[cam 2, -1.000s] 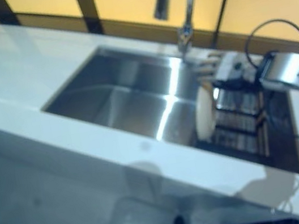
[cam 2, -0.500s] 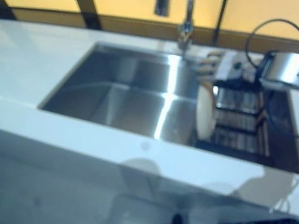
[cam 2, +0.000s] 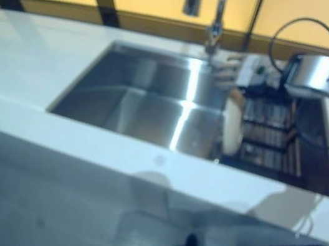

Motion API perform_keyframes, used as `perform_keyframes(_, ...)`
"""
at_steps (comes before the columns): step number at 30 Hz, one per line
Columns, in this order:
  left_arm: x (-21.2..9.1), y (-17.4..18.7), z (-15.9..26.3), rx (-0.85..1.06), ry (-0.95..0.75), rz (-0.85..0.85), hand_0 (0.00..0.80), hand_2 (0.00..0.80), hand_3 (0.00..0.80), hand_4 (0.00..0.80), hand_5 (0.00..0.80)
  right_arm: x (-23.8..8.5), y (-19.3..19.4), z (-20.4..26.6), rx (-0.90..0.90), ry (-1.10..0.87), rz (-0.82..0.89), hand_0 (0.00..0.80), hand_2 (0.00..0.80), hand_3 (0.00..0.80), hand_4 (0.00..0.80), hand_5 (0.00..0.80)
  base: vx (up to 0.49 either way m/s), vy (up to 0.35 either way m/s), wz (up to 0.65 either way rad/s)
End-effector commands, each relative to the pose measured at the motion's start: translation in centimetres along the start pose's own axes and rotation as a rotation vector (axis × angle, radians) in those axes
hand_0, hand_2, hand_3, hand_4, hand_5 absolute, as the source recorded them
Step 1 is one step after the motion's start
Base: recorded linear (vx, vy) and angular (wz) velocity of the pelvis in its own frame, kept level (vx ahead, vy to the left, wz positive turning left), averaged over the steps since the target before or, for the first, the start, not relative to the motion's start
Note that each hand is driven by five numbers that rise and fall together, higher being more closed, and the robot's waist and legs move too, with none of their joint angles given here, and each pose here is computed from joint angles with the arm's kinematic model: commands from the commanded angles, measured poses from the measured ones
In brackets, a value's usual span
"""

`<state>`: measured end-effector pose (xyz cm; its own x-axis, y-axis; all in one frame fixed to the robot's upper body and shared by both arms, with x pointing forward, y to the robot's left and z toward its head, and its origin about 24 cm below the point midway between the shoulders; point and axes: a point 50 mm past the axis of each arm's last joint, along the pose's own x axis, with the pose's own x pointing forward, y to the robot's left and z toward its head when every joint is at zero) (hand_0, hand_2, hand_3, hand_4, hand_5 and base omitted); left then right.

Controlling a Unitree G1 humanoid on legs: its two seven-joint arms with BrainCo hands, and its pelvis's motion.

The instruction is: Take plates into dishwasher

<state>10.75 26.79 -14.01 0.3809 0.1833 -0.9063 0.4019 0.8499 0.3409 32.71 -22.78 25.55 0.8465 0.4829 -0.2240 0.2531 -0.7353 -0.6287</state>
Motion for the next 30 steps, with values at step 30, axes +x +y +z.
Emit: perform_keyframes(30, -0.2, 2.5, 0.4, 0.058, -0.017, 0.062, 0.000, 0.000, 0.000, 0.000, 0.000, 1.4, -1.4, 1.4, 0.102, -0.037, -0.049, 0.000, 0.000, 0.000, 0.000, 0.000, 0.000, 0.000, 0.00)
